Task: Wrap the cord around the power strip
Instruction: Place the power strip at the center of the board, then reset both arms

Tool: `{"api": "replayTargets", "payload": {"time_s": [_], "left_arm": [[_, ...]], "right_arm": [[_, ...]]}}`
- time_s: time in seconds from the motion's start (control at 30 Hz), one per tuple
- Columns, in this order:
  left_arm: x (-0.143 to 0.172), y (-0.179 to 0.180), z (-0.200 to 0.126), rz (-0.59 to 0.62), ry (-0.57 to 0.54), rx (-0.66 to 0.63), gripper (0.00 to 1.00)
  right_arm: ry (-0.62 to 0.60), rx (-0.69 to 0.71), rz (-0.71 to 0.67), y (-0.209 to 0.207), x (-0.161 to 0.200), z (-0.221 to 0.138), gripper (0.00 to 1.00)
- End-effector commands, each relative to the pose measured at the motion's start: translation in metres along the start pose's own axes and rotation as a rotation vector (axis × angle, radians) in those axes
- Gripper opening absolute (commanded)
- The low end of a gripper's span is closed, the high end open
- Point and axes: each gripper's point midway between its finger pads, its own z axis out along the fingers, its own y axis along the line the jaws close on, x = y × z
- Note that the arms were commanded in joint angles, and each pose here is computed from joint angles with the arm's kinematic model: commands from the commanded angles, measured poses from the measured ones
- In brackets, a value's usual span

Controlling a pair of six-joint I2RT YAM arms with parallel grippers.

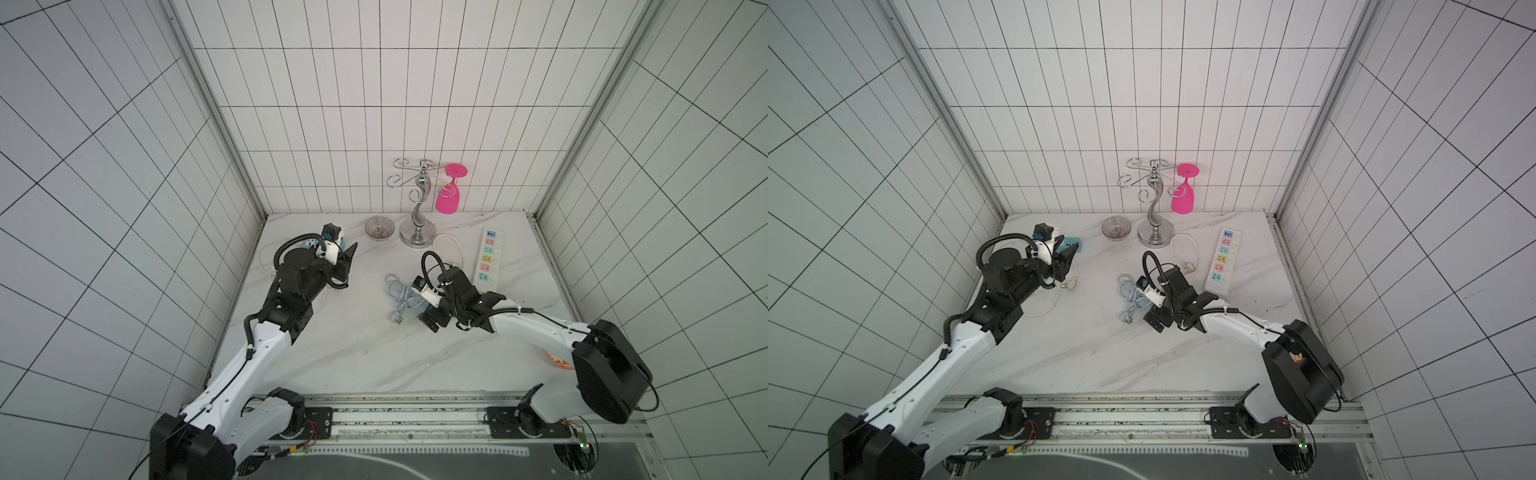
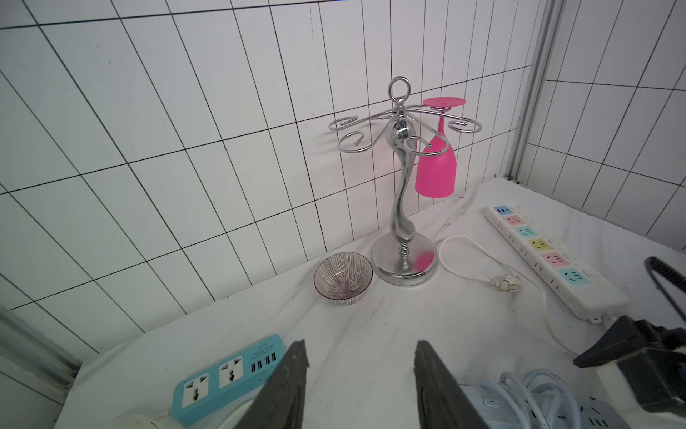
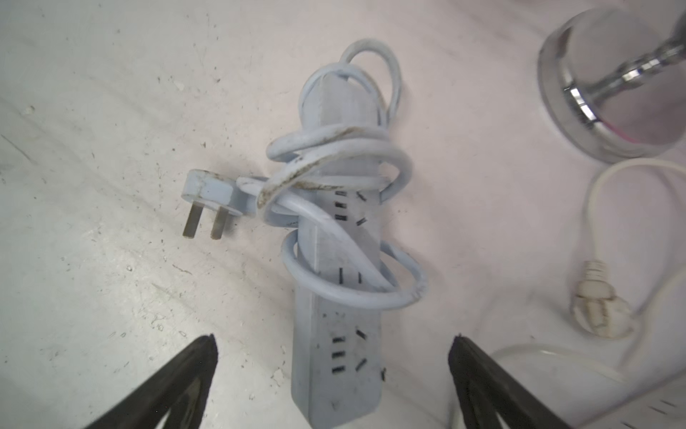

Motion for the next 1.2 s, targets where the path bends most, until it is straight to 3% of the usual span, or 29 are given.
{"api": "replayTargets", "payload": {"time_s": [0.0, 0.13, 0.23, 0.27, 0.3, 0.5, 0.63, 0.8, 0.9, 1.17], "left_arm": [[-0.022, 0.021, -0.018, -0.031, -0.028, -0.117, 0.48], [-0.003, 0.042, -0.035, -0.071, 0.001, -0.255, 0.51], [0.017, 0.052, -0.043, -0.116, 0.015, -0.317, 0.55], [0.024, 0.054, -0.045, -0.132, 0.019, -0.335, 0.96], [0.031, 0.056, -0.047, -0.139, 0.027, -0.349, 0.98], [0.067, 0.071, -0.050, -0.186, 0.050, -0.460, 0.98], [0.083, 0.083, -0.044, -0.205, 0.051, -0.518, 0.98], [0.103, 0.100, -0.040, -0.189, 0.073, -0.583, 0.98], [0.116, 0.114, -0.041, -0.169, 0.096, -0.630, 0.98], [0.147, 0.149, -0.043, -0.248, 0.085, -0.754, 0.98]], "right_arm": [[-0.123, 0.189, 0.049, -0.038, -0.046, -0.053, 0.98], [-0.331, 0.420, 0.157, -0.084, -0.056, -0.113, 0.99], [-0.417, 0.530, 0.252, -0.119, -0.039, -0.137, 0.99], [-0.424, 0.568, 0.277, -0.131, -0.028, -0.141, 0.99], [-0.429, 0.596, 0.298, -0.141, -0.019, -0.144, 0.99], [-0.529, 0.767, 0.486, -0.200, 0.039, -0.158, 0.99], [-0.536, 0.823, 0.582, -0.224, 0.080, -0.138, 0.99], [-0.549, 0.875, 0.596, -0.213, 0.119, -0.118, 0.99], [-0.642, 0.921, 0.547, -0.197, 0.126, -0.130, 0.99], [-0.704, 0.938, 0.515, -0.189, 0.133, -0.128, 0.99]]}}
